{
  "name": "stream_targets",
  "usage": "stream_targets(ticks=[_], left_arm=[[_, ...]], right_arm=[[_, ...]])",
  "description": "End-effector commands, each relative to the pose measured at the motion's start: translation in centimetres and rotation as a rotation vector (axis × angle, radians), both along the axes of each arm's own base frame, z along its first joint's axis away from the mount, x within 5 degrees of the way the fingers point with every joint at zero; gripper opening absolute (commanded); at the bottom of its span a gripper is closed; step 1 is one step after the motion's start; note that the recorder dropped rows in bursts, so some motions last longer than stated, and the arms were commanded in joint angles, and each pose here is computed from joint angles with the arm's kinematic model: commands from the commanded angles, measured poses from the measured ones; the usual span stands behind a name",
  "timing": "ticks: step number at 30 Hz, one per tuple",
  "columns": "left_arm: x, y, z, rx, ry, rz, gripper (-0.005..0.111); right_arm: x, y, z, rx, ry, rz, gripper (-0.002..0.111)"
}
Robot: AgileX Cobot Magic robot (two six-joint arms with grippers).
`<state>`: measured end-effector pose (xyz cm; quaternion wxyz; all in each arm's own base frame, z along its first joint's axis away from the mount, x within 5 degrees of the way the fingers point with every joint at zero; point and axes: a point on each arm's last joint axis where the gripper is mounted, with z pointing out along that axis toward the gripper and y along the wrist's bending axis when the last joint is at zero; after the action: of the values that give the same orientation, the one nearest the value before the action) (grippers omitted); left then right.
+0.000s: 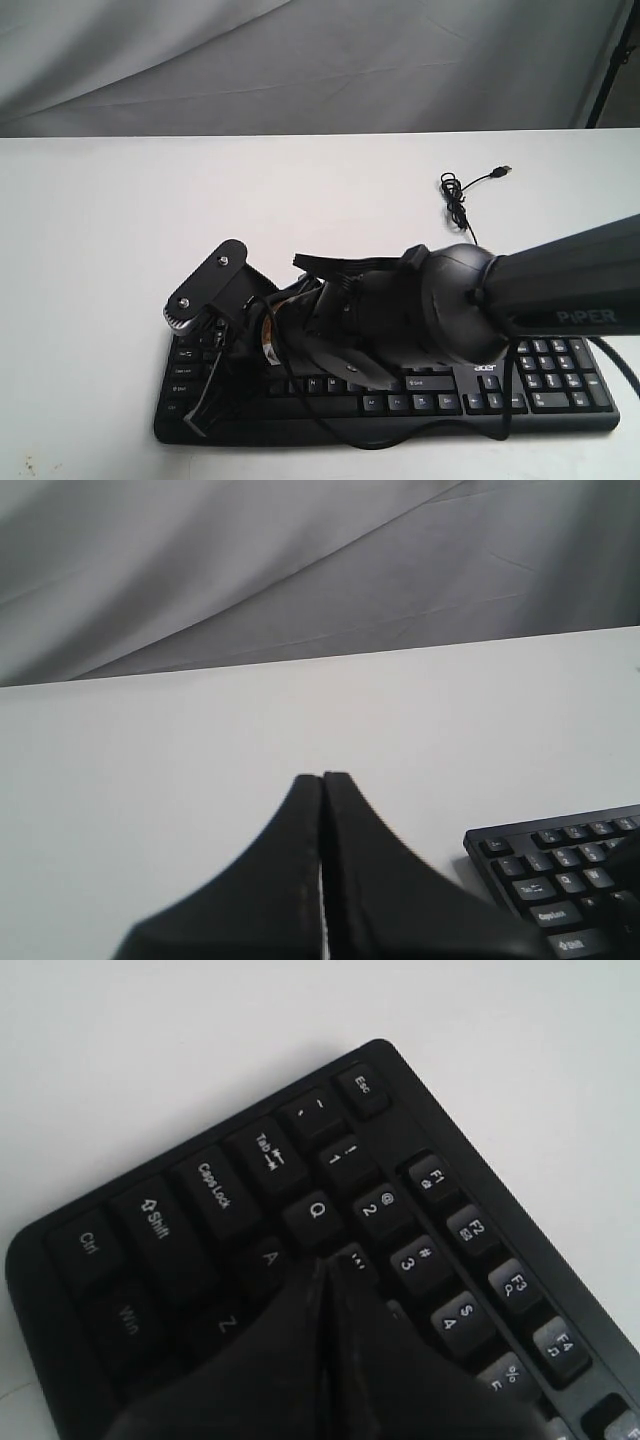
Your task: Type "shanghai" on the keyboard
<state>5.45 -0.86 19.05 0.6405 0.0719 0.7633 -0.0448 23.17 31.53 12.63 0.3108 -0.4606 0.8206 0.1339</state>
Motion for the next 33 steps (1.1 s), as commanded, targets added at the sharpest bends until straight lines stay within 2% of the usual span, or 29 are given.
stream_targets(ticks=[1, 26, 33], left_arm=[[0.0, 0.0, -0.1, 0.001, -0.005, -0.003, 0.000], [0.0, 0.0, -0.1, 0.001, -0.005, -0.003, 0.000], [0.0, 0.0, -0.1, 0.001, -0.005, -0.003, 0.000]], right_arm=[[0.0, 0.1, 0.0, -0.003, -0.006, 0.010, 0.000], [-0.1, 0.4, -1.3, -0.010, 0.005, 0.019, 0.000], [-0.3, -0.1, 0.6, -0.008, -0.025, 0.033, 0.000]])
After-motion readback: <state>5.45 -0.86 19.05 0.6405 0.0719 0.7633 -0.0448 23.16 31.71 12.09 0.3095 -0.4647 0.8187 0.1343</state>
